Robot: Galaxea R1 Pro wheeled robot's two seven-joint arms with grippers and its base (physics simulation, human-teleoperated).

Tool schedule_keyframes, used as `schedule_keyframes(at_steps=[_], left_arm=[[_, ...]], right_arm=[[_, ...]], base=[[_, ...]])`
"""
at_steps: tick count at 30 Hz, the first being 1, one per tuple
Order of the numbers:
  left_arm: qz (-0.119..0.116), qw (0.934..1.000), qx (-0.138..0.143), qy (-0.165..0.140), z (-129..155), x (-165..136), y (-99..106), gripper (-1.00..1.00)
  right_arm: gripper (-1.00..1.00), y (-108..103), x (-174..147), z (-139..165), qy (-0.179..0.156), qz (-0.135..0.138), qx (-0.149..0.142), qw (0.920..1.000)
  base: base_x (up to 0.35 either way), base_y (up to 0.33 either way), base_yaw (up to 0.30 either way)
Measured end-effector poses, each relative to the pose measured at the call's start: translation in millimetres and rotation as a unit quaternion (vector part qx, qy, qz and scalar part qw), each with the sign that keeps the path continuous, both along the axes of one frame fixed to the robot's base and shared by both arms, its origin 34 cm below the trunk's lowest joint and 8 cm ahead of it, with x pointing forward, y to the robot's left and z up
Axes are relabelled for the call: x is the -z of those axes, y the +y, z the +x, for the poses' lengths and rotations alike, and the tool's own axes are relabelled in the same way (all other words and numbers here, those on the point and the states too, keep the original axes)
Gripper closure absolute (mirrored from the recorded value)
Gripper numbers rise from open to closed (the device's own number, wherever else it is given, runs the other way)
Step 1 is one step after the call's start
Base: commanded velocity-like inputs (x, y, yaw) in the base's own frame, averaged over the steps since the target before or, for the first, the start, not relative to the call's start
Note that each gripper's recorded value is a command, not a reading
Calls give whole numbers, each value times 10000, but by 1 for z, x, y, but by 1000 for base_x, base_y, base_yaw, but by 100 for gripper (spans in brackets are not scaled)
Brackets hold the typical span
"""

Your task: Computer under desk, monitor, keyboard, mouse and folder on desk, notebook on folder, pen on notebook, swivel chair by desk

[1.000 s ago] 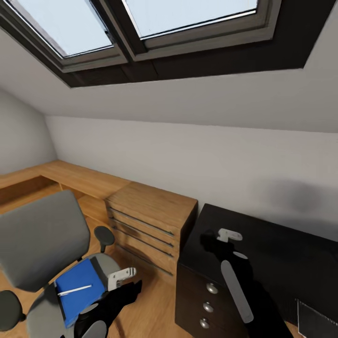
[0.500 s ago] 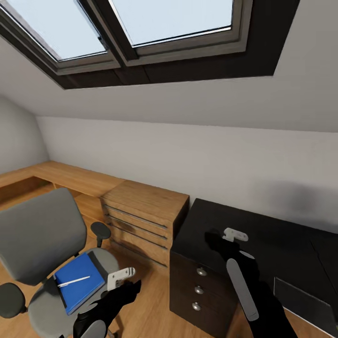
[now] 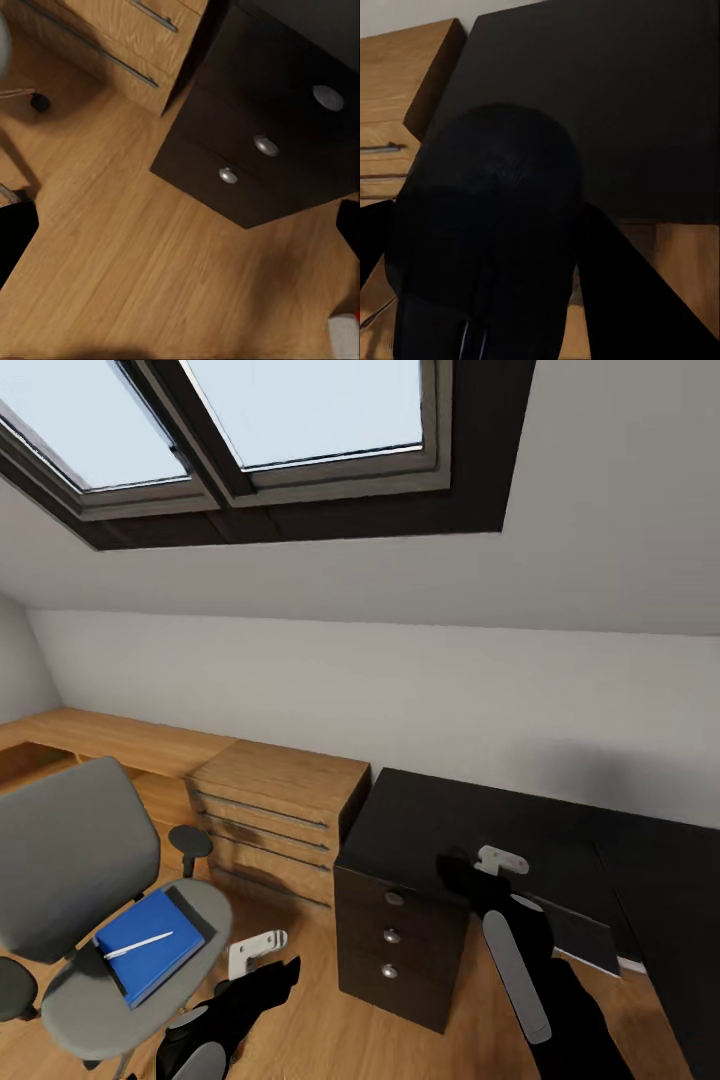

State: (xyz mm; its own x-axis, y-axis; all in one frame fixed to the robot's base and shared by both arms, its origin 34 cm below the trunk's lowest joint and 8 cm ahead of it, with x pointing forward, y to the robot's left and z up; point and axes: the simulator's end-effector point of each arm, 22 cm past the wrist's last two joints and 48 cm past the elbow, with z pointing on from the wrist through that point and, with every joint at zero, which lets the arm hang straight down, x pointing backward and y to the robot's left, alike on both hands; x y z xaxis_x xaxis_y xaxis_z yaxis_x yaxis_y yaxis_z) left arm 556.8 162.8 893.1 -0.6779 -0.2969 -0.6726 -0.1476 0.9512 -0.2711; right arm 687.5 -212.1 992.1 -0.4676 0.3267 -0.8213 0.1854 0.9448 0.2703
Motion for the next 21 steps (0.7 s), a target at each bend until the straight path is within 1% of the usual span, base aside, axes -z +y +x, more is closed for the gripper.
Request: schedule_keyframes(at_steps=[6, 9, 15, 21], left_arm=[[1, 10000, 0, -1, 0, 0, 0, -100], [0, 10000, 1, -3, 0, 0, 0, -100], [2, 10000, 1, -4, 0, 0, 0, -100], [4, 10000, 1, -5, 0, 0, 0, -100]], right_arm=[[100, 0, 1, 0, 8, 0, 2, 10000], [100, -1, 1, 0, 13, 3, 18, 10000], [100, -2, 2, 0, 22, 6, 29, 10000], [100, -2, 2, -1, 24, 9, 30, 10000]], base=[[-326, 0, -294], [-234, 0, -296], [-154, 0, -297], [-75, 0, -260]])
